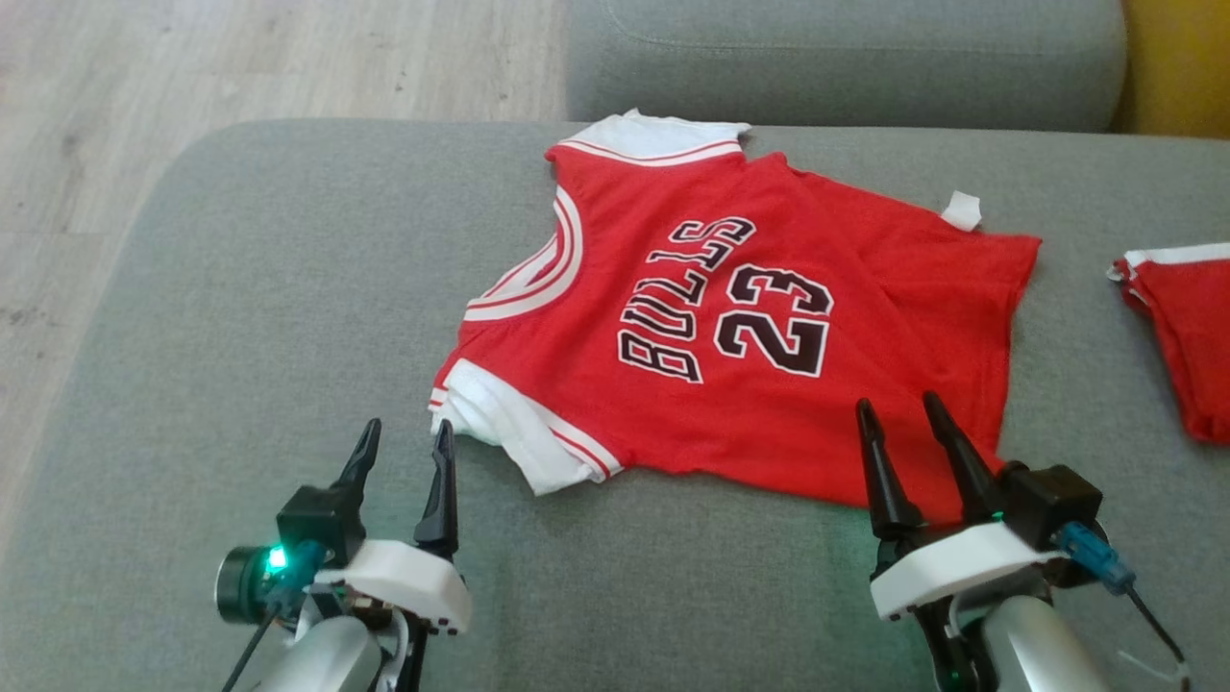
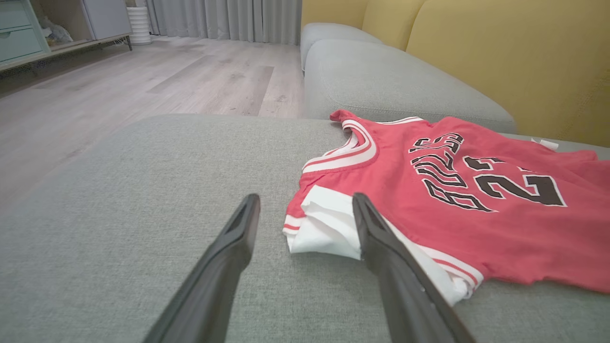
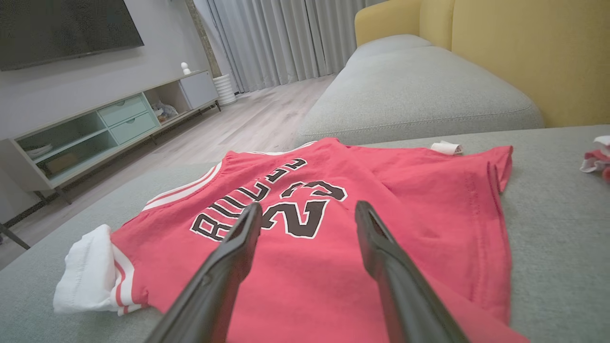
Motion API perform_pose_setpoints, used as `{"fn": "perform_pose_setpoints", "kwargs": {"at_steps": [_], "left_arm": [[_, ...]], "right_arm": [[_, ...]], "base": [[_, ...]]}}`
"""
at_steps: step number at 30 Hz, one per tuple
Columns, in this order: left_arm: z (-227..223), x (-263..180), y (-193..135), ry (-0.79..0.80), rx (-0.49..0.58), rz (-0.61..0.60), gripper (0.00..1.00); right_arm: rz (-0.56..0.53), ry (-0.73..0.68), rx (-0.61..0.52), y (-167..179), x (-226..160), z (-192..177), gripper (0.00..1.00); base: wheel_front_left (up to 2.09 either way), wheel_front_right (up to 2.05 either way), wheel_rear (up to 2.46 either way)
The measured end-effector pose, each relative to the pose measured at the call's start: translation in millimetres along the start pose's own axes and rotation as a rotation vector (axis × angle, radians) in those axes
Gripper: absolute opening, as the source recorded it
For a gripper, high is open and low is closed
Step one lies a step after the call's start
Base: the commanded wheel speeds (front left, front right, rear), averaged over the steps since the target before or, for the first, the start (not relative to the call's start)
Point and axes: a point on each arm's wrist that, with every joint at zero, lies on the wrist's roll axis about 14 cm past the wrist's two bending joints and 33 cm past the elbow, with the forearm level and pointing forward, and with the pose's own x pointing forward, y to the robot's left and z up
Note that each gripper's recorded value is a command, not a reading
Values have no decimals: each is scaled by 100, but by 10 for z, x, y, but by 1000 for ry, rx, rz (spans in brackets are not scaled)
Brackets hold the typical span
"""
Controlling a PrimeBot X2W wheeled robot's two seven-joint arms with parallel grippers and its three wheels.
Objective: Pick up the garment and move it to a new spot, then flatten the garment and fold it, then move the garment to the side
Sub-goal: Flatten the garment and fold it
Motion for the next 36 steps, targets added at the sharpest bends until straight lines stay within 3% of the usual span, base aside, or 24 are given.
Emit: {"fn": "perform_pose_setpoints", "kwargs": {"at_steps": [11,21,36], "left_arm": [[-84,280,-106,69,25,-55,100],[-270,538,-110,207,-27,-58,100],[-505,708,-169,319,34,-94,100]], "right_arm": [[-55,26,2,-193,-43,-99,100],[-93,49,12,-320,-82,-185,100],[-129,46,13,-449,-79,-175,100]], "base": [[0,0,0],[0,0,0],[0,0,0]]}}
